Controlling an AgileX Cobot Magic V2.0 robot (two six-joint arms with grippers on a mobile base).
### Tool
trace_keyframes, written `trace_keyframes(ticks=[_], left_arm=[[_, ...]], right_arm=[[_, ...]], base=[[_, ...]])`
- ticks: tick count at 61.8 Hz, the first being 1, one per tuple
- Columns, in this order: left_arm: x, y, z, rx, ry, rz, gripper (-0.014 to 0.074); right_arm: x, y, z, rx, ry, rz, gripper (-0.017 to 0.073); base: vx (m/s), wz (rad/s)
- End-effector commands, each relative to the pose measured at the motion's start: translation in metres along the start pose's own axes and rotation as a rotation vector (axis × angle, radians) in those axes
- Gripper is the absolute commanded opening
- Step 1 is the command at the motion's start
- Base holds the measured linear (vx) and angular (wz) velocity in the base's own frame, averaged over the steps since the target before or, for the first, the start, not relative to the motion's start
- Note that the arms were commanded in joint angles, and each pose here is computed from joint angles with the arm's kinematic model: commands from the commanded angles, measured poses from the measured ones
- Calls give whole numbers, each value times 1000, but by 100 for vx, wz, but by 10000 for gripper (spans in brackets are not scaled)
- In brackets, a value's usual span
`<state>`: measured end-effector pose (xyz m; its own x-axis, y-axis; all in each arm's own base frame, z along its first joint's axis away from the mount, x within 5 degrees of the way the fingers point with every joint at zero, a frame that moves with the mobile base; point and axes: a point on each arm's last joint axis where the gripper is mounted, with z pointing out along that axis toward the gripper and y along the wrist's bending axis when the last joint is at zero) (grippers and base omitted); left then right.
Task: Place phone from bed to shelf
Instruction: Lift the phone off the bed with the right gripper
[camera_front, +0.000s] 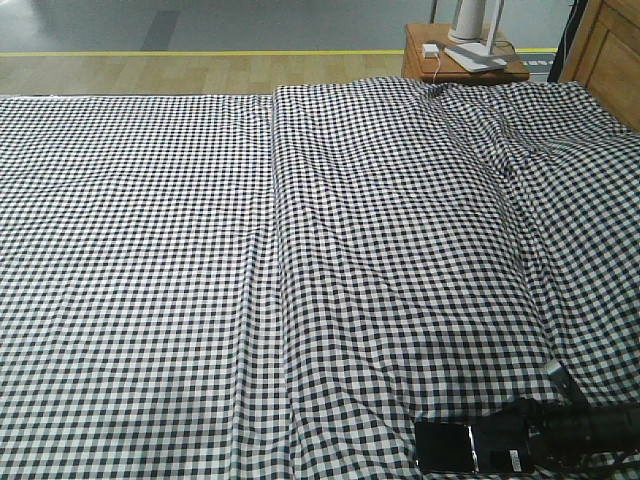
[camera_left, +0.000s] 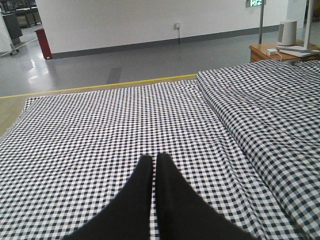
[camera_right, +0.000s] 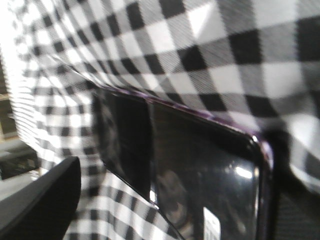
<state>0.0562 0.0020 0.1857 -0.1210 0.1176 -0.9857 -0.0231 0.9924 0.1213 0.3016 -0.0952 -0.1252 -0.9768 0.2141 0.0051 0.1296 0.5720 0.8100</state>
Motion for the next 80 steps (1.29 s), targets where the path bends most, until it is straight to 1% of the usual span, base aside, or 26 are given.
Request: trace_keyframes(ticks=[1, 9, 15, 19, 23, 31, 42, 49, 55, 63, 70, 76, 80], left_arm=[[-14, 2, -3, -10, -107, -14, 1], [-14, 2, -3, -10, -107, -14, 1], [-14, 2, -3, -10, -107, -14, 1], [-14, 2, -3, -10, -107, -14, 1], [-14, 2, -3, -10, -107, -14, 1], [-14, 2, -3, -10, -107, -14, 1], [-14, 2, -3, -10, -107, -14, 1], [-14, 2, -3, -10, -107, -14, 1], [-14, 2, -3, -10, -107, -14, 1], [-14, 2, -3, -10, -107, -14, 1], [-14, 2, -3, -10, -107, -14, 1], [-14, 2, -3, -10, -107, -14, 1], [-14, 2, -3, -10, -107, -14, 1]], right_arm=[[-11, 19, -11, -95, -33, -45, 585], [-11, 21, -12, -113, -31, -45, 526], [-10, 23, -12, -134, -26, -46, 421], [-10, 24, -12, -146, -23, -47, 335], [-9, 25, -12, -157, -10, -48, 211], [-8, 28, -13, -199, -1, -50, -10], [-6, 36, -15, -287, 12, -54, -12], [-6, 38, -18, -277, 42, -41, -11], [-6, 44, -24, -257, 83, -53, -9], [-13, 58, -40, -215, 119, -107, -9], [-26, 79, -61, -178, 86, -160, -6], [-38, 103, -84, -141, 41, -231, -4], [-45, 122, -101, -113, 7, -280, -3]], base=[[0, 0], [0, 0], [0, 0], [0, 0], [0, 0], [0, 0], [0, 0], [0, 0], [0, 0], [0, 0], [0, 0], [0, 0], [0, 0]])
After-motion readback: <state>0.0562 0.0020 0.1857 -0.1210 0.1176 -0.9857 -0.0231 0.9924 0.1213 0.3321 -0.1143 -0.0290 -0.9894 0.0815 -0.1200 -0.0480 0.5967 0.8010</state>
